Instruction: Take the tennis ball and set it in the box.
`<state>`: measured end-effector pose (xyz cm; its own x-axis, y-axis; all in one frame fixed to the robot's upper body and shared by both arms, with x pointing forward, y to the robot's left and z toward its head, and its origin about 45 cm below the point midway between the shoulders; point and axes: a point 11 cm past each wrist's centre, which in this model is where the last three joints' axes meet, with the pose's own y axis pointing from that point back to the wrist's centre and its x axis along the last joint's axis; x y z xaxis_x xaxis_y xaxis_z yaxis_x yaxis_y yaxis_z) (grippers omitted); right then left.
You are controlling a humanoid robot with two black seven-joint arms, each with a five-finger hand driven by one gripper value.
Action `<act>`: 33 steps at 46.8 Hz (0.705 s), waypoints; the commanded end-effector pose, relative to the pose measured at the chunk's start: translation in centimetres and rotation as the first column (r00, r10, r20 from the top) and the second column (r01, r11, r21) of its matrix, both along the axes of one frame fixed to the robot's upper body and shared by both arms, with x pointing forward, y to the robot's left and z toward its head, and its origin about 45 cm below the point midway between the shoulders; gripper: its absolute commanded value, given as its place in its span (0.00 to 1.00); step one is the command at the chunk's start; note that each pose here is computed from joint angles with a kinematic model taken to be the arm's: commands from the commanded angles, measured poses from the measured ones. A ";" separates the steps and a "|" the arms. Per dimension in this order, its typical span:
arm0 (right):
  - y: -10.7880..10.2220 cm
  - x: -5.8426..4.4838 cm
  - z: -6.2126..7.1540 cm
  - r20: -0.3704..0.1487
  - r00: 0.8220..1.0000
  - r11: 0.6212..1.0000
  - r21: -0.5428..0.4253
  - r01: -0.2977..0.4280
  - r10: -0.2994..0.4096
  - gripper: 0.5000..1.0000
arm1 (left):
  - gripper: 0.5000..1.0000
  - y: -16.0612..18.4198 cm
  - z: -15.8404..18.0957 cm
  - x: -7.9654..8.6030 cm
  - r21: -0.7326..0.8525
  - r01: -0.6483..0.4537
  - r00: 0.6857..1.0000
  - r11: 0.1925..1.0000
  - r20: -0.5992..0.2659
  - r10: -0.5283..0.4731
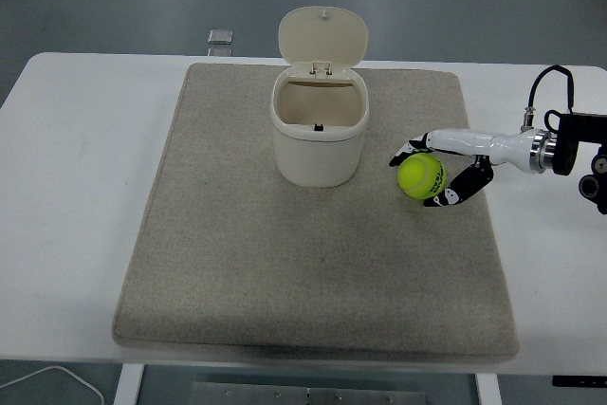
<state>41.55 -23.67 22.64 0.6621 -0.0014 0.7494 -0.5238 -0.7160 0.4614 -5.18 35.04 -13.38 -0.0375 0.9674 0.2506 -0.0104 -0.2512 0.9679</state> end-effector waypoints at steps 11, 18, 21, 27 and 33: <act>-0.1 -0.2 -0.4 -0.003 1.000 1.000 -0.026 -0.013 0.013 0.44 | 0.99 0.0 0.0 0.0 0.001 0.000 1.000 1.000 0.000 0.000; -0.1 -0.2 -0.4 -0.002 1.000 1.000 -0.024 -0.013 0.013 0.53 | 0.99 0.0 0.0 0.0 0.001 0.000 1.000 1.000 0.000 0.000; -0.1 -0.2 -0.4 -0.003 1.000 1.000 -0.025 -0.015 0.015 0.58 | 0.99 0.0 0.0 0.0 -0.001 0.000 1.000 1.000 0.000 0.000; -0.1 -0.2 -0.3 -0.006 1.000 1.000 -0.026 -0.017 0.017 0.71 | 0.99 0.0 0.0 0.0 0.001 0.000 1.000 1.000 0.000 0.000; -0.1 -0.2 -0.2 -0.011 1.000 1.000 -0.024 -0.020 0.020 0.79 | 0.99 0.0 0.0 0.0 -0.001 0.000 1.000 1.000 0.000 0.000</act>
<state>41.36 -23.76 22.39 0.6681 0.0293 0.7435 -0.5073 -0.7131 0.4839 -5.18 35.04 -13.38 -0.0375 0.9674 0.2506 -0.0103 -0.2511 0.9679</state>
